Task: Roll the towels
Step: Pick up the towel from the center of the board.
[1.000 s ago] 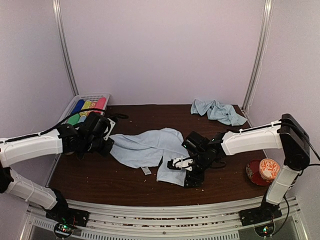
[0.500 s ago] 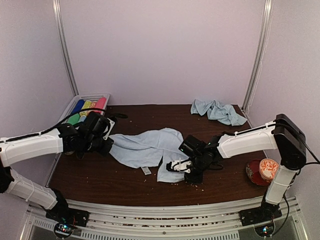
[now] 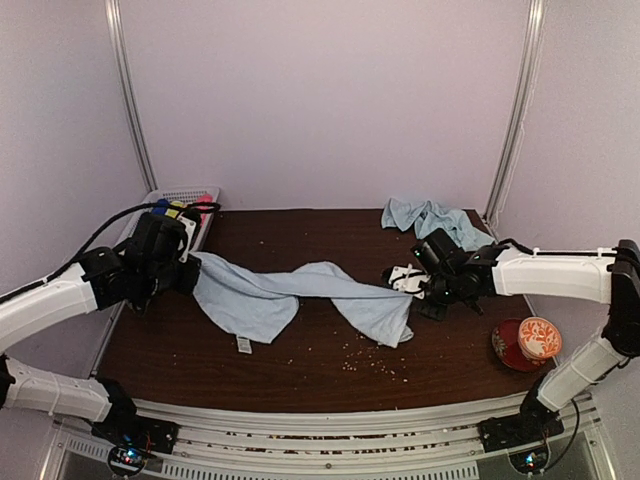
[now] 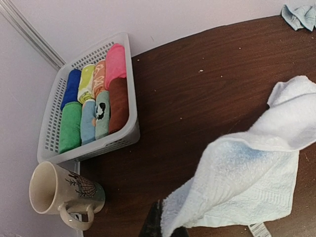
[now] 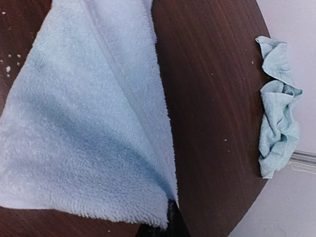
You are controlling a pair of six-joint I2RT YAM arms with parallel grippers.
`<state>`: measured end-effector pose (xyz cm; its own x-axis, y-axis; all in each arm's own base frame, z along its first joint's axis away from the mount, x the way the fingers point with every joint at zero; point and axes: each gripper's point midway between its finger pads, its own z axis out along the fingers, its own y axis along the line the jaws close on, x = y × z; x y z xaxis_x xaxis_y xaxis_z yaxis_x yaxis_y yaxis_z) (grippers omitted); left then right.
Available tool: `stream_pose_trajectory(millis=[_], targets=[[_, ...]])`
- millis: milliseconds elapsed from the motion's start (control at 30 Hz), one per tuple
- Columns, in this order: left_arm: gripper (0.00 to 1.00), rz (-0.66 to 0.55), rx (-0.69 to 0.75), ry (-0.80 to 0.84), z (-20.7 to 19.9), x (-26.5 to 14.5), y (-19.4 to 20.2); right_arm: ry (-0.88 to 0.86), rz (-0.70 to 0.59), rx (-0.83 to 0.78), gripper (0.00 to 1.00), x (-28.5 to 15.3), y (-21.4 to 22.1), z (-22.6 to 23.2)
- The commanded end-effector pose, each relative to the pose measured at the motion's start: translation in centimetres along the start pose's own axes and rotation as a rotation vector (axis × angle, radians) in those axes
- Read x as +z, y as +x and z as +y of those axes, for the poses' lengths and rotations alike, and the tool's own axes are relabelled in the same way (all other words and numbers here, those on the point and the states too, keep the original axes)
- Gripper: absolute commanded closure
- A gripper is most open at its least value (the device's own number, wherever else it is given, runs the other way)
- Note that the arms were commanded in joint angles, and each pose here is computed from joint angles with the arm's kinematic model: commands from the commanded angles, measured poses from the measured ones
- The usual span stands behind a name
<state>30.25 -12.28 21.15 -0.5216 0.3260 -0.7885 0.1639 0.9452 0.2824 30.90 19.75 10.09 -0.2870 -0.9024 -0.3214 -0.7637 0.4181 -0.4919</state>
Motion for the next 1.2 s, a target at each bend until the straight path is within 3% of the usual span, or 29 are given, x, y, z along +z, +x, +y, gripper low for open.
stream_pose_trajectory(millis=[0,100,167,300,433,600,767,1167], targets=[[1.0,-0.034,-0.035,-0.033,0.7,0.1,-0.7,0.145,0.141,-0.074,1.0,0.2,3.2,-3.4],[1.0,-0.03,-0.036,-0.041,0.9,0.1,-0.7,0.196,0.212,-0.107,0.95,0.4,4.4,-4.4],[1.0,-0.03,-0.036,-0.036,0.8,0.1,-0.6,0.159,0.222,-0.109,0.82,0.7,4.5,-4.1],[1.0,-0.028,-0.032,-0.031,0.7,0.2,-0.6,0.04,0.186,-0.05,0.43,0.5,3.6,-3.1],[1.0,-0.029,-0.032,-0.027,0.6,0.1,-0.6,-0.083,0.127,0.085,0.3,0.0,2.9,-3.3],[1.0,-0.034,-0.035,-0.021,0.6,0.0,-0.7,-0.225,0.063,0.379,0.28,0.7,2.8,-4.9],[1.0,-0.036,-0.036,-0.018,0.6,-0.1,-0.8,-0.375,0.108,0.59,0.34,3.7,5.0,-4.7],[1.0,-0.041,-0.039,-0.006,0.4,-0.1,-0.9,-0.61,0.051,0.579,0.35,5.0,5.0,-2.2]])
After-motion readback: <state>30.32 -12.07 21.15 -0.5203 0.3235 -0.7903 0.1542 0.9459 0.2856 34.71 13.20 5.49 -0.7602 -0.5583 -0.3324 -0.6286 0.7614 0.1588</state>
